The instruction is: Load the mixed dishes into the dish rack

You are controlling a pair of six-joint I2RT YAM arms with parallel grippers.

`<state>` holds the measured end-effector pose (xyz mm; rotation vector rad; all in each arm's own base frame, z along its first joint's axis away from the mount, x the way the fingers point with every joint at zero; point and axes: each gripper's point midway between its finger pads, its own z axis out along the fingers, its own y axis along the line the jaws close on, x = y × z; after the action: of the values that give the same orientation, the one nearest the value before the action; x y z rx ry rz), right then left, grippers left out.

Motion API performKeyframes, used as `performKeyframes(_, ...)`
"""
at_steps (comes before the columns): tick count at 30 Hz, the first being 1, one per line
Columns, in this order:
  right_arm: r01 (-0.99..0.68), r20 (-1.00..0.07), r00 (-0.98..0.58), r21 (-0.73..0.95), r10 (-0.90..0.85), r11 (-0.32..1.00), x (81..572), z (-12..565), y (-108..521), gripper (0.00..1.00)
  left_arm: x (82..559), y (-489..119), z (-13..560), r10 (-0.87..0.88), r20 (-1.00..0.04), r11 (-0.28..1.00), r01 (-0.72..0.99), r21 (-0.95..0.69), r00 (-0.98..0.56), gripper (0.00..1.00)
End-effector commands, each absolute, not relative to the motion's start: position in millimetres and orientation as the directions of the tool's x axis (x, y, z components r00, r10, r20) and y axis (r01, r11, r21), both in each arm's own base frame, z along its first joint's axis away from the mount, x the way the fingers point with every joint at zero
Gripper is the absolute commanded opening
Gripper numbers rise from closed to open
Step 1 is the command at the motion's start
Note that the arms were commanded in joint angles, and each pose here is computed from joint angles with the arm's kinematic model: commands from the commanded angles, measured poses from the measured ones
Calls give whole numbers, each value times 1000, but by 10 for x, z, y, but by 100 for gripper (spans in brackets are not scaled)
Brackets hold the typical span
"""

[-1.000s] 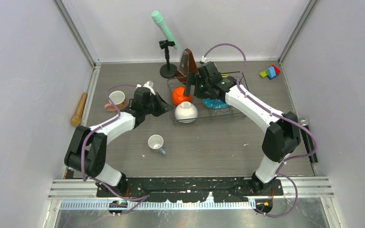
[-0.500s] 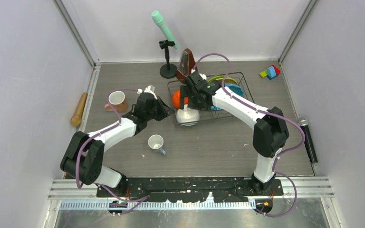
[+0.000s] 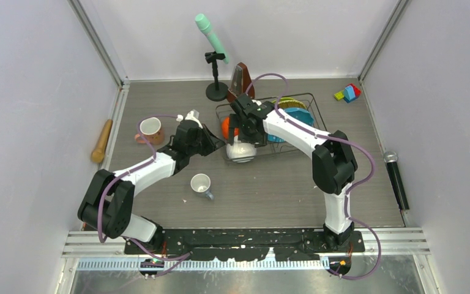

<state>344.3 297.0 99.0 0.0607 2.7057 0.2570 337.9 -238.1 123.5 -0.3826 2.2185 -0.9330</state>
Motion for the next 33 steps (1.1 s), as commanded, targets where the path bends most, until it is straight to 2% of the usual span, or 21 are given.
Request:
performKeyframes(1, 13, -293, -956, 56, 29, 998, 3270, 569, 2809, 100, 3361, -2558, 1578, -467, -545, 655, 142, -742, -697, 0)
performKeyframes(5, 0, -238, -971, 67, 15, 998, 3170, 429, 2835, 99, 3355, -2554, 1585, -463, -549, 658, 145, -739, -696, 0)
performKeyframes(6, -4, -254, -967, 89, 19, 996, 3208, 434, 2882, 94, 3355, -2553, 1584, -462, -549, 659, 146, -738, -696, 0)
performKeyframes(7, -7, -265, -964, 97, 19, 995, 3205, 441, 2880, 81, 3356, -2553, 1582, -461, -549, 659, 146, -738, -697, 0)
performKeyframes(9, -28, -335, -942, 118, 13, 993, 3327, 529, 2924, 65, 3354, -2555, 1583, -461, -549, 658, 146, -738, -697, 0)
performKeyframes(11, -77, -407, -913, 93, -33, 993, 3463, 650, 2963, 59, 3351, -2559, 1577, -459, -548, 658, 147, -738, -700, 0)
performKeyframes(14, -163, -490, -856, -45, -164, 986, 3571, 734, 2984, 55, 3349, -2554, 1573, -455, -550, 662, 147, -735, -700, 0)
performKeyframes(17, -240, -512, -813, -143, -279, 960, 3618, 724, 2993, 47, 3347, -2555, 1571, -448, -552, 666, 149, -731, -703, 0)
performKeyframes(22, -273, -505, -807, -142, -307, 951, 3585, 613, 3019, 41, 3329, -2569, 1557, -441, -546, 664, 151, -733, -713, 0)
performKeyframes(23, -277, -501, -810, -132, -305, 952, 3567, 609, 3028, 39, 3325, -2567, 1549, -439, -545, 665, 149, -732, -714, 0)
performKeyframes(24, -279, -511, -805, -121, -300, 953, 3571, 643, 3045, 31, 3322, -2565, 1550, -438, -546, 666, 150, -731, -715, 0)
performKeyframes(26, -297, -526, -793, -108, -308, 949, 3556, 686, 3065, 27, 3320, -2561, 1556, -437, -547, 668, 150, -729, -714, 0)
performKeyframes(33, -412, -621, -663, -163, -417, 897, 3390, 1039, 3104, 27, 3309, -2529, 1577, -420, -561, 686, 156, -711, -713, 0)
